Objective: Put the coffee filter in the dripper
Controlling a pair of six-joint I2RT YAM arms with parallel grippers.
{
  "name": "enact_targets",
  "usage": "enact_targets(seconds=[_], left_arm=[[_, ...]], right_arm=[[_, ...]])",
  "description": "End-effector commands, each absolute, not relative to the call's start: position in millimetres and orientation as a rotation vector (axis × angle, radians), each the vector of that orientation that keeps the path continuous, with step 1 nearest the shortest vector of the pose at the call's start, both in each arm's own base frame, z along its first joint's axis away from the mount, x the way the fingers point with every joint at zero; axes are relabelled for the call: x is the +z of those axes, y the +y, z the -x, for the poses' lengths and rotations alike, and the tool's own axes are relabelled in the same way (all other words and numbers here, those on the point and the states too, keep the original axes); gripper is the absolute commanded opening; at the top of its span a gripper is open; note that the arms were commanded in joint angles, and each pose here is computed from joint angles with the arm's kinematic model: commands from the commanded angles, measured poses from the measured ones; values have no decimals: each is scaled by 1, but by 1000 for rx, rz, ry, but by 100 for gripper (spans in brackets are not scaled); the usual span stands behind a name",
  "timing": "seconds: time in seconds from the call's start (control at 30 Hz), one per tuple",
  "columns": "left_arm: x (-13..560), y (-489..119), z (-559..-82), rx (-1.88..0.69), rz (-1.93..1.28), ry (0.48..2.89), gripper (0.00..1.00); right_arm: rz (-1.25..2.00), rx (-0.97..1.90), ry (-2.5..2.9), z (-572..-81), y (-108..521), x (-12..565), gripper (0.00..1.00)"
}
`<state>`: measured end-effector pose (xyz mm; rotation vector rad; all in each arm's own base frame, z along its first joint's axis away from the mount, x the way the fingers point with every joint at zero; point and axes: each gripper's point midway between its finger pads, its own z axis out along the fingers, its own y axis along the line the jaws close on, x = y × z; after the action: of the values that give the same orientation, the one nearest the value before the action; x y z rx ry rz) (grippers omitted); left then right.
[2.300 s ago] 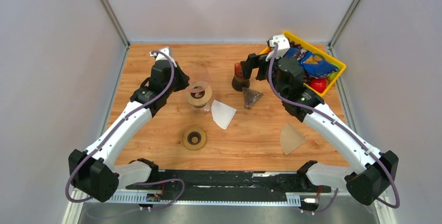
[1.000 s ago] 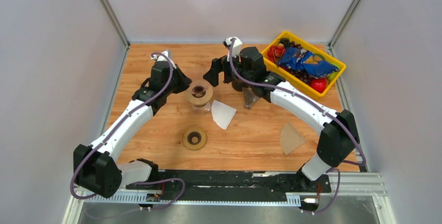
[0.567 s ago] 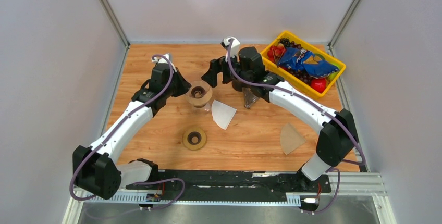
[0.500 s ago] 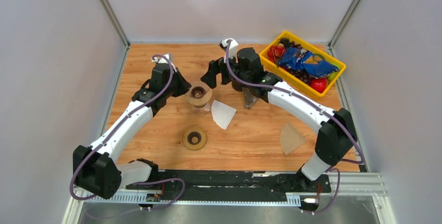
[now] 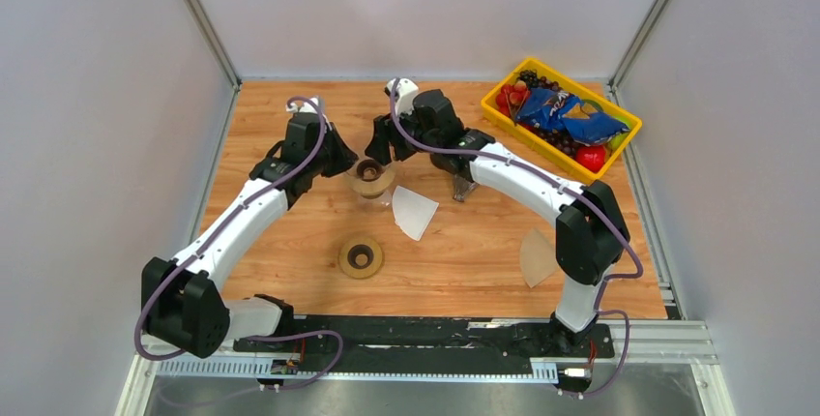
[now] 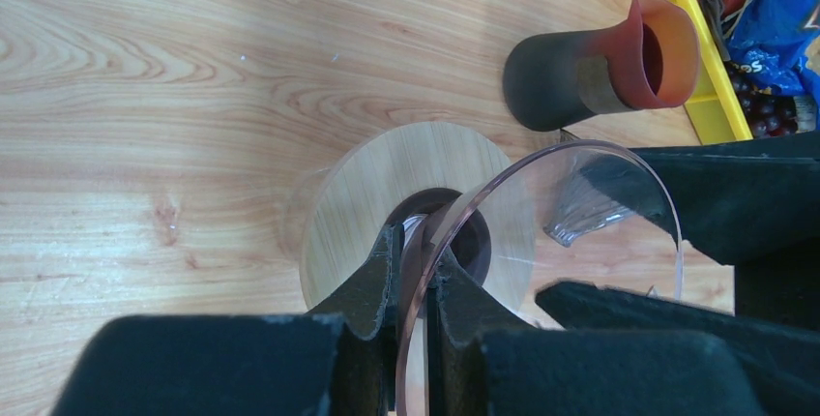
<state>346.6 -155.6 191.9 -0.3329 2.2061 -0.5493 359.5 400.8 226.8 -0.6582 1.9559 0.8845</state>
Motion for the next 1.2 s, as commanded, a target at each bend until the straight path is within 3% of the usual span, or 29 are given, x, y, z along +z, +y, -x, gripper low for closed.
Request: enact_targets(seconds=[0.0, 0.33, 0.5, 0.9, 1.17], left_arm=[[174, -149, -340, -480, 338, 2296, 0], [153, -143, -332, -409, 332, 2384, 0], [144, -134, -330, -338, 346, 2414, 0], [124, -118, -329, -209, 394, 2447, 0], [68, -114, -314, -116, 378, 2609, 0]], right_arm=[[670, 895, 1940, -364, 415, 236, 57], [684, 828, 2053, -365, 411, 204, 22], [705, 800, 2153, -358, 405, 173, 0], [819, 695, 2454, -331, 385, 78, 0], [850, 496, 2689, -298, 339, 2, 0]])
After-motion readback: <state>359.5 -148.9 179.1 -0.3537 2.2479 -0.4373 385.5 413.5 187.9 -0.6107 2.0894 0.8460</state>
